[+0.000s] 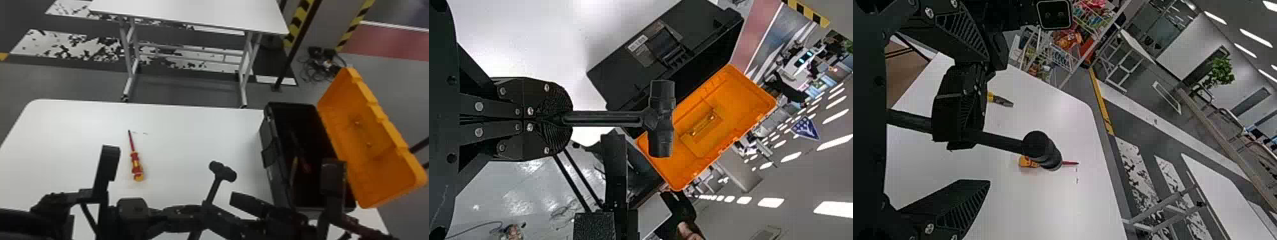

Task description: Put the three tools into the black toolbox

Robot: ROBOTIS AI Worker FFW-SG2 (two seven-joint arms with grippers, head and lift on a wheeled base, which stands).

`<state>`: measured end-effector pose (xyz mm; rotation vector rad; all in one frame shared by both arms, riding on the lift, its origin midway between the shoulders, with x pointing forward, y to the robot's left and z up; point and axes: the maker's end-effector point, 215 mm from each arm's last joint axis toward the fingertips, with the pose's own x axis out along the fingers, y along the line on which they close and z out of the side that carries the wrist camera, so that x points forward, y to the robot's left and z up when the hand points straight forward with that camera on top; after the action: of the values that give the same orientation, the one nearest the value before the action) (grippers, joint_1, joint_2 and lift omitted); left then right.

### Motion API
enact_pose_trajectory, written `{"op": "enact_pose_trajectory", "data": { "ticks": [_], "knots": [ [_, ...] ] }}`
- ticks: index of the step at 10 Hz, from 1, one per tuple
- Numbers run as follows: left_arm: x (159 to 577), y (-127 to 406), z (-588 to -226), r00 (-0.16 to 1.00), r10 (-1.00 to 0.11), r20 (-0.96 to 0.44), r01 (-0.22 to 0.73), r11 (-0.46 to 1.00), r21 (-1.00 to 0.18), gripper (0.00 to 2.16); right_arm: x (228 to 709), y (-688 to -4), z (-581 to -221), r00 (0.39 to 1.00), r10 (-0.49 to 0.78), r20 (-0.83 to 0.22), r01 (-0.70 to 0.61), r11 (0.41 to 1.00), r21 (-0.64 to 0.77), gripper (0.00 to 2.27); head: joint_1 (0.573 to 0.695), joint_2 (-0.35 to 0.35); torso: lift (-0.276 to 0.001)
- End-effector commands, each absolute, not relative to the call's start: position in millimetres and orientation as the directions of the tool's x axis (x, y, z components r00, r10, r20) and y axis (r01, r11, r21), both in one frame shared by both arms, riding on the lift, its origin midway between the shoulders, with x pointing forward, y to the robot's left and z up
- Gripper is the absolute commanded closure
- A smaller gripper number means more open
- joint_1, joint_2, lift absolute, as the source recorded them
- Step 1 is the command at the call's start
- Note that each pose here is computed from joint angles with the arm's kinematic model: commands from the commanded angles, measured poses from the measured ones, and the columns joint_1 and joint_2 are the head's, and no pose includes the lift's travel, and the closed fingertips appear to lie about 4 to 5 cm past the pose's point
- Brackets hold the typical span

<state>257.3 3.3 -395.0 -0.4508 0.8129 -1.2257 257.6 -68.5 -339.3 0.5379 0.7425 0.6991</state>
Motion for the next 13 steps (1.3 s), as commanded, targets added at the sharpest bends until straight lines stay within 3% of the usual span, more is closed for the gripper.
{"op": "enact_pose_trajectory", "data": {
  "ticks": [1,6,7,8,9,11,12,13],
  "knots": [
    [253,-6,-393,0.099,-0.950,-0.296,0.652,0.287,-0.702,1.89,260,-66,-341,0.538,0.733,-0.416,-0.381,0.652,0.656,0.13,0.695,-0.154,-0.051],
    [235,-23,-393,0.070,-0.948,-0.310,0.664,0.276,-0.695,1.89,262,-53,-348,0.531,0.753,-0.390,-0.394,0.626,0.673,0.13,0.695,-0.191,-0.051],
    [234,-23,-393,0.069,-0.948,-0.310,0.663,0.276,-0.696,1.90,262,-52,-348,0.529,0.755,-0.388,-0.396,0.624,0.674,0.35,0.695,-0.189,-0.051],
    [233,-23,-394,0.068,-0.948,-0.311,0.661,0.276,-0.698,1.90,261,-50,-348,0.527,0.758,-0.384,-0.403,0.621,0.672,1.66,0.695,-0.188,-0.051],
    [233,-23,-395,0.067,-0.948,-0.311,0.660,0.276,-0.699,1.90,263,-52,-349,0.539,0.746,-0.391,-0.400,0.635,0.661,2.24,0.695,-0.185,-0.051],
    [234,-22,-395,0.072,-0.947,-0.312,0.661,0.280,-0.696,1.90,265,-52,-350,0.545,0.741,-0.392,-0.407,0.643,0.649,2.24,0.695,-0.188,-0.051],
    [234,-21,-395,0.074,-0.946,-0.315,0.659,0.283,-0.697,2.07,263,-52,-350,0.538,0.742,-0.399,-0.415,0.645,0.642,2.24,0.695,-0.186,-0.051],
    [235,-20,-396,0.078,-0.944,-0.320,0.658,0.289,-0.695,2.07,256,-49,-355,0.511,0.749,-0.422,-0.416,0.645,0.641,2.24,0.695,-0.183,-0.051]
  ]
}}
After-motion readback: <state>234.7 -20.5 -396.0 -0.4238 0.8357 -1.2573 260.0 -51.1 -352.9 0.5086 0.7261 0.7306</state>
